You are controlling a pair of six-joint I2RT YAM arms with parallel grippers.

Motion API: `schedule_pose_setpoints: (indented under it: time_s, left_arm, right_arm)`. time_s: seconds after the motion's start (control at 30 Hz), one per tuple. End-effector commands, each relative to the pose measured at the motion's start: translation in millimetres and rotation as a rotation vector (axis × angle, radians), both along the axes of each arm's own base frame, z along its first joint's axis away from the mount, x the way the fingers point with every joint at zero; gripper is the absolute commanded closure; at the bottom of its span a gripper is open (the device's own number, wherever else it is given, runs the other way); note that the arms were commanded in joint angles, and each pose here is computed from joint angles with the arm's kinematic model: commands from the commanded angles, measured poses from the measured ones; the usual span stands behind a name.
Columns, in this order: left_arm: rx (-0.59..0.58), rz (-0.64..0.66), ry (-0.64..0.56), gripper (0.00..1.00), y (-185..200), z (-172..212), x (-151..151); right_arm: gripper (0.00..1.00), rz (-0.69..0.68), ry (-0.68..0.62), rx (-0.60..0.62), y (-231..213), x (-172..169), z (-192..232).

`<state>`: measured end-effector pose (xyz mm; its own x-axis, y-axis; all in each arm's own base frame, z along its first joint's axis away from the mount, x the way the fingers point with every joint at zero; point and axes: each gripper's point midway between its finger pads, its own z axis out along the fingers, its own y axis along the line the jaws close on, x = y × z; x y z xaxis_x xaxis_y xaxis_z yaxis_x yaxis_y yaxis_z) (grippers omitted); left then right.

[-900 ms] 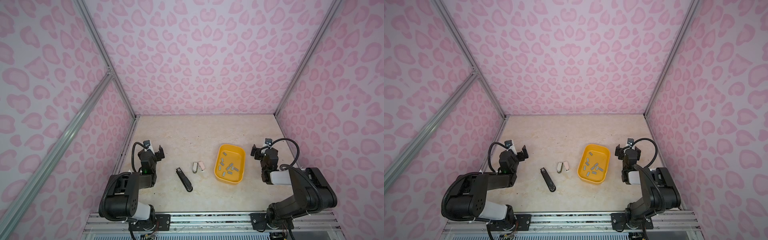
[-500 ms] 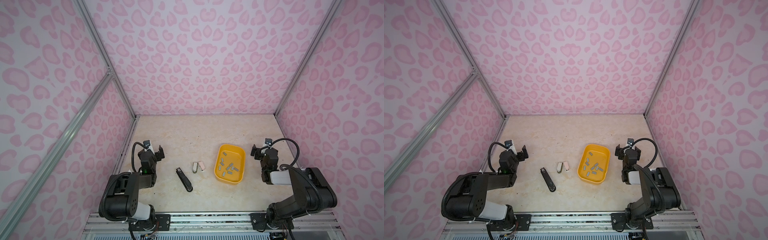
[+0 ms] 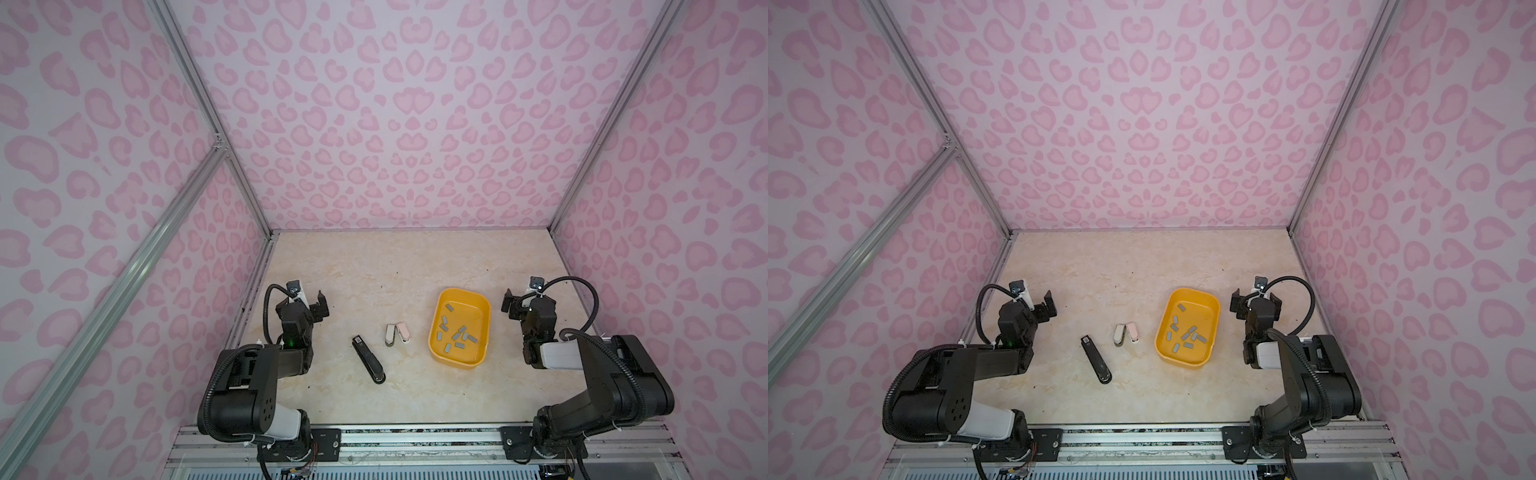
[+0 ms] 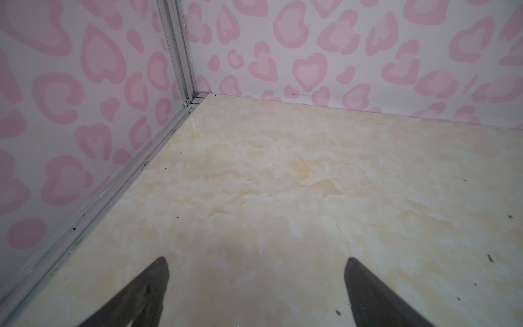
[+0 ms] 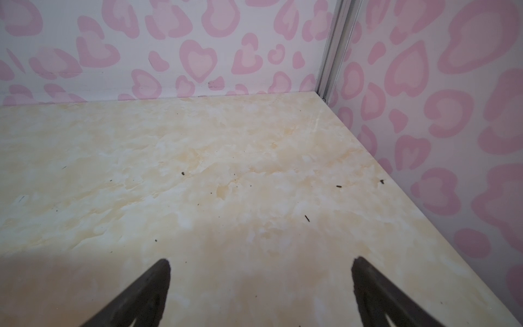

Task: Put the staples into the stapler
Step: 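Raise both grippers from rest and open them toward the table center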

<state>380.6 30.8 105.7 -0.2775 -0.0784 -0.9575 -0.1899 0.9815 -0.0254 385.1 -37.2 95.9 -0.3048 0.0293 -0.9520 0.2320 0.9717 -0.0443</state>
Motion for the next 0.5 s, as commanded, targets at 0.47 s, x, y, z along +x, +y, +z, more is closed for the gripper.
schedule_pose_setpoints:
  time_s: [0.47]
  left_arm:
    - [-0.023,-0.117,0.053,0.02,-51.6,69.9,8.8]
  right_arm:
    - [0.0,-0.221,0.007,0.191,-11.3,-35.7,77.6]
